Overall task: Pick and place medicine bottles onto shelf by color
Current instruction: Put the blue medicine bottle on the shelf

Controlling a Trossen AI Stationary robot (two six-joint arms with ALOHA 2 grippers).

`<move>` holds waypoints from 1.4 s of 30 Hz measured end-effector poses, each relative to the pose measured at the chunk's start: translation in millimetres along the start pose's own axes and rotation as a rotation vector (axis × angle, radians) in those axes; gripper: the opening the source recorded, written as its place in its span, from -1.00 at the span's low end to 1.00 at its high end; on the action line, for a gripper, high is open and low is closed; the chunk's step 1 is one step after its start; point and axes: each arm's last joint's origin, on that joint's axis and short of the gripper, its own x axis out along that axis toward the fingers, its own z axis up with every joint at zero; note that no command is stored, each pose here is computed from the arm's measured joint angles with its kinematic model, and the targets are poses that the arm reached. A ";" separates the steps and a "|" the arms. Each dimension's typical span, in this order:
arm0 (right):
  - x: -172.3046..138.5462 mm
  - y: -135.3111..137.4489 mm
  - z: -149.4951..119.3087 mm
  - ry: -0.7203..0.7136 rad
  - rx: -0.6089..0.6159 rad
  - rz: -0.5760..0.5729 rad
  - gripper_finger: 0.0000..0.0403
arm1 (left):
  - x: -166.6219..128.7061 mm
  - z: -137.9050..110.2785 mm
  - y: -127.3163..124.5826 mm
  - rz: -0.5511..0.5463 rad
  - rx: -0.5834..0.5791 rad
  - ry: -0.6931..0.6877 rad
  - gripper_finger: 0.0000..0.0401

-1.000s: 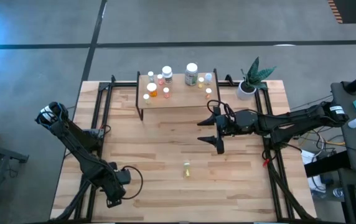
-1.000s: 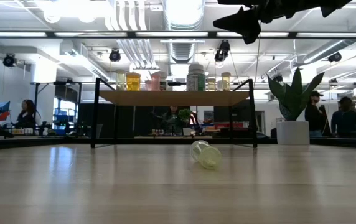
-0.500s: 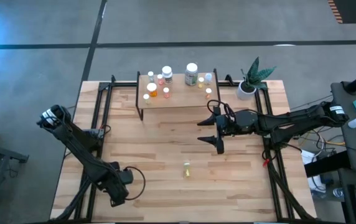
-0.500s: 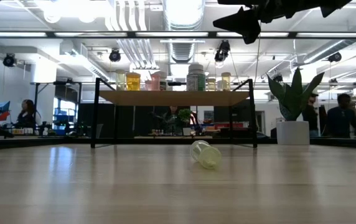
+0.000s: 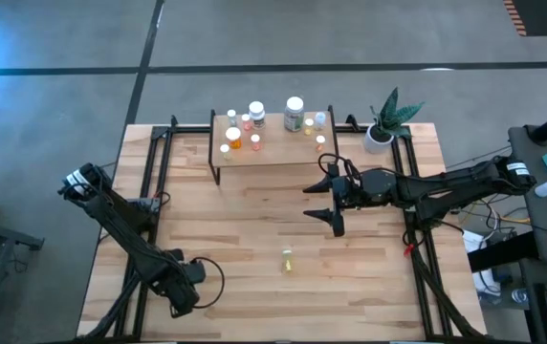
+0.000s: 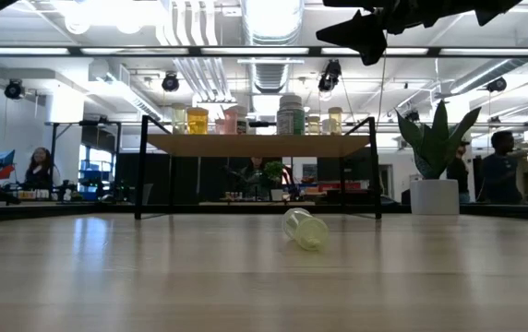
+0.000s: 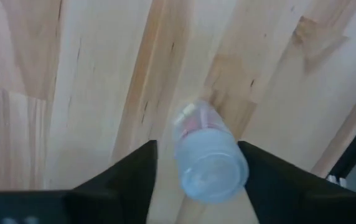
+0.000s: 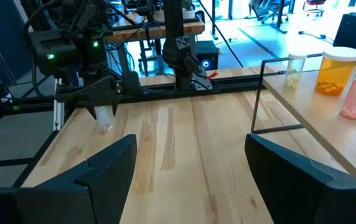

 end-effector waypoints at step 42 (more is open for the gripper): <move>-37.3 1.8 29.1 -0.157 -0.064 0.009 0.43 | -196.6 180.0 118.2 -0.040 0.281 -0.643 -0.27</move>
